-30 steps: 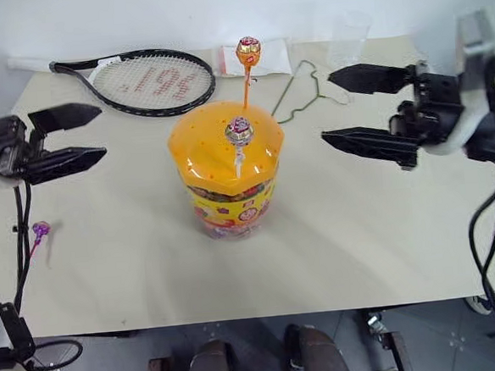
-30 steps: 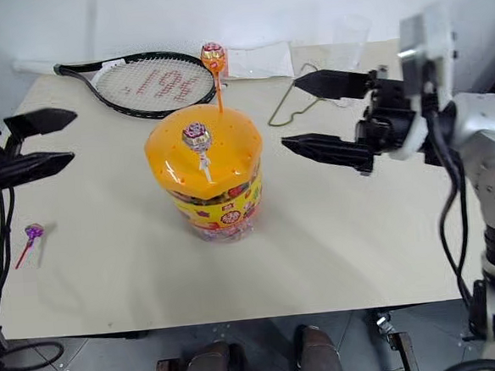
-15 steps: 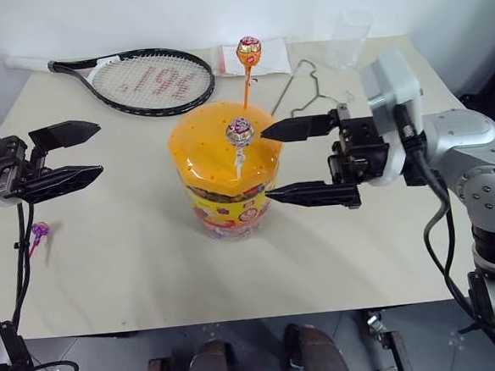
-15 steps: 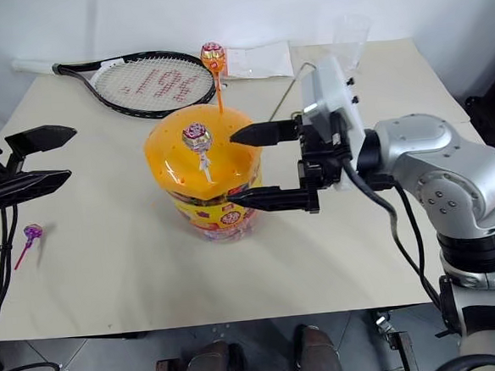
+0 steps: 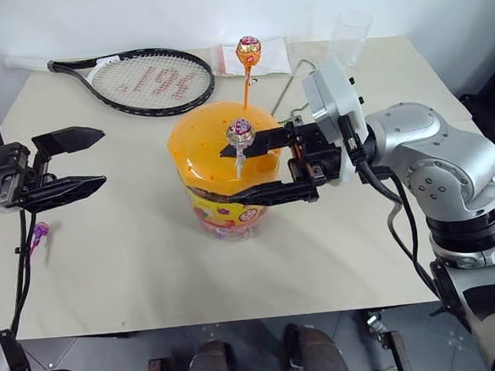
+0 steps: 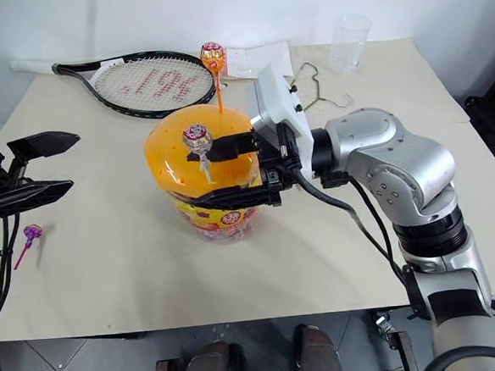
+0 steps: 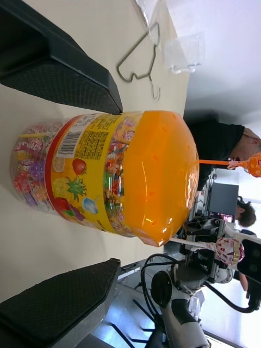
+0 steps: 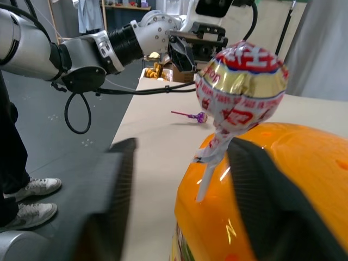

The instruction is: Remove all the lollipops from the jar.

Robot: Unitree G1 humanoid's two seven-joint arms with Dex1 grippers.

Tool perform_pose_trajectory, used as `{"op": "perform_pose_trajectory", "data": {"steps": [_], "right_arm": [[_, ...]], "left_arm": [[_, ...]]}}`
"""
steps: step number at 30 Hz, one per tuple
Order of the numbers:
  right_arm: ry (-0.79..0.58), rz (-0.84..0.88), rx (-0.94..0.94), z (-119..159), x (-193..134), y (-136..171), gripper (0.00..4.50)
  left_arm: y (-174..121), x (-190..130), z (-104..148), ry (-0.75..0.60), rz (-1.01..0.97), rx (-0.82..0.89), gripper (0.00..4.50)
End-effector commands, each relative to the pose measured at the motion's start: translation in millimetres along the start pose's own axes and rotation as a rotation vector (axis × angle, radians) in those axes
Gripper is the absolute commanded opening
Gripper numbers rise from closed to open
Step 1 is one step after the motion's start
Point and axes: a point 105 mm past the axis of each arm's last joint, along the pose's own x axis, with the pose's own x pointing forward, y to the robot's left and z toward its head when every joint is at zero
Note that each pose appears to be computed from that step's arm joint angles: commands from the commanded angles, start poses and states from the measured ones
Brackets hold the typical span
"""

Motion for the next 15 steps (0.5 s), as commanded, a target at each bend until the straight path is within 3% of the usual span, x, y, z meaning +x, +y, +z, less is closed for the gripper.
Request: {"op": "perform_pose_trajectory", "data": {"steps": [1, 5, 15], "right_arm": [[-0.055, -0.013, -0.065, 15.7, -1.4, -4.8, 1.42], [-0.080, -0.036, -0.077, 19.6, -3.0, -12.0, 0.10], [-0.149, -0.125, -0.157, 49.8, -19.3, -33.4, 0.04]], "left_arm": [[-9.2, -1.0, 12.9, -0.022, -0.054, 0.063, 4.50], [-8.6, -1.5, 12.1, -0.022, -0.061, 0.063, 4.50], [-4.2, -0.3, 10.7, -0.021, -0.097, 0.057, 4.50]]}}
